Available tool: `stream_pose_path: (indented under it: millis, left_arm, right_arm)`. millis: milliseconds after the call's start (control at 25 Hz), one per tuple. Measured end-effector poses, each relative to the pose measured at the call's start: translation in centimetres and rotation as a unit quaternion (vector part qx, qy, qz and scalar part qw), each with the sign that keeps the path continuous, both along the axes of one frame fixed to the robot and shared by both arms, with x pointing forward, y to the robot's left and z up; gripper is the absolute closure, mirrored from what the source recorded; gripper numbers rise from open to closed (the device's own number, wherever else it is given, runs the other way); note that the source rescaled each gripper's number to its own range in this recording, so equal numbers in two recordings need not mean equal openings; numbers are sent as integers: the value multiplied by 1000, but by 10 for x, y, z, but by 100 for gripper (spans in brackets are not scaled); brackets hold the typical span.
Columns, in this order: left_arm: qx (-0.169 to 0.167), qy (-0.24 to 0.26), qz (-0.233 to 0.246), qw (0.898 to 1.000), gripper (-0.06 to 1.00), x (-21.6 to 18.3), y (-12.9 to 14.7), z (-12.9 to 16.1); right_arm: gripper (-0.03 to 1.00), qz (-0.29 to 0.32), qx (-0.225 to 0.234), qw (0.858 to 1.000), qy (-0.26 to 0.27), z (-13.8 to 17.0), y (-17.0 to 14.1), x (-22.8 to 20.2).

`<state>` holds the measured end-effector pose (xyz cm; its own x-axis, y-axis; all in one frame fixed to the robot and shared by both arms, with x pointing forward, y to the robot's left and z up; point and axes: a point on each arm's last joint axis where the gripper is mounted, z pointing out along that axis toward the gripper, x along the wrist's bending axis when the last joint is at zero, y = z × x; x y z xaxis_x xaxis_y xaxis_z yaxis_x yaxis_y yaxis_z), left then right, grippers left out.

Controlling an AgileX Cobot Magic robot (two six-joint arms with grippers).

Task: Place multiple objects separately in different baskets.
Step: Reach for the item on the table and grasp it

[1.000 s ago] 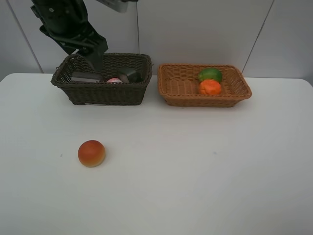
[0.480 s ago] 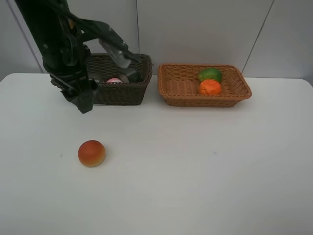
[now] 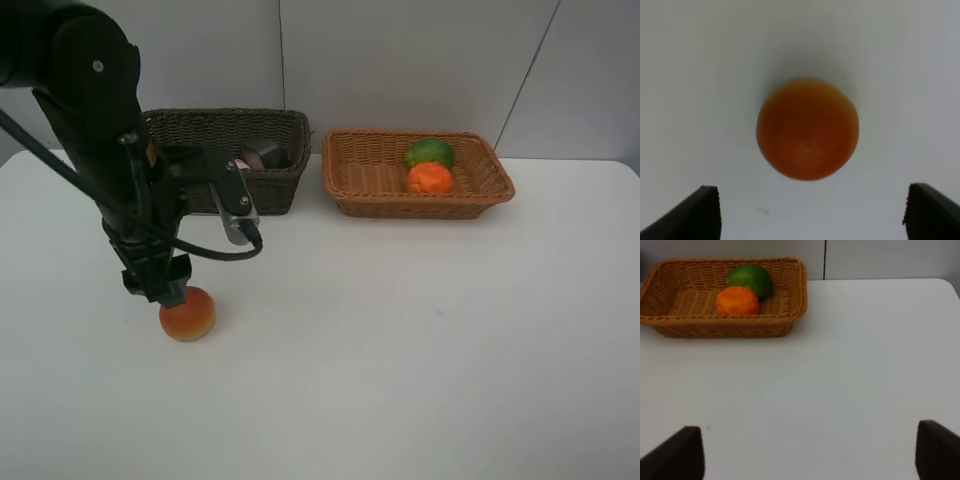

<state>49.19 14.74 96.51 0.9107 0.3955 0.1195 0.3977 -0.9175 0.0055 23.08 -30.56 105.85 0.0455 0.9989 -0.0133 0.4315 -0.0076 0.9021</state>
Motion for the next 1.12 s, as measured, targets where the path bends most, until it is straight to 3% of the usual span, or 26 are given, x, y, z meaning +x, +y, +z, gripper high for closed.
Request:
stream_pose_path:
  millis: [240, 680, 1120]
  left_arm:
    - [-23, -27, -36, 999, -1, -1, -1, -14]
    - [5, 17, -45, 999, -1, 3, -3, -48]
    - [15, 26, -50, 998, -1, 5, -3, -62]
  right_arm:
    - [3, 0, 0, 1000, 0, 0, 0, 0]
    - [3, 0, 0, 1000, 0, 0, 0, 0]
    - [3, 0, 0, 1000, 0, 0, 0, 0]
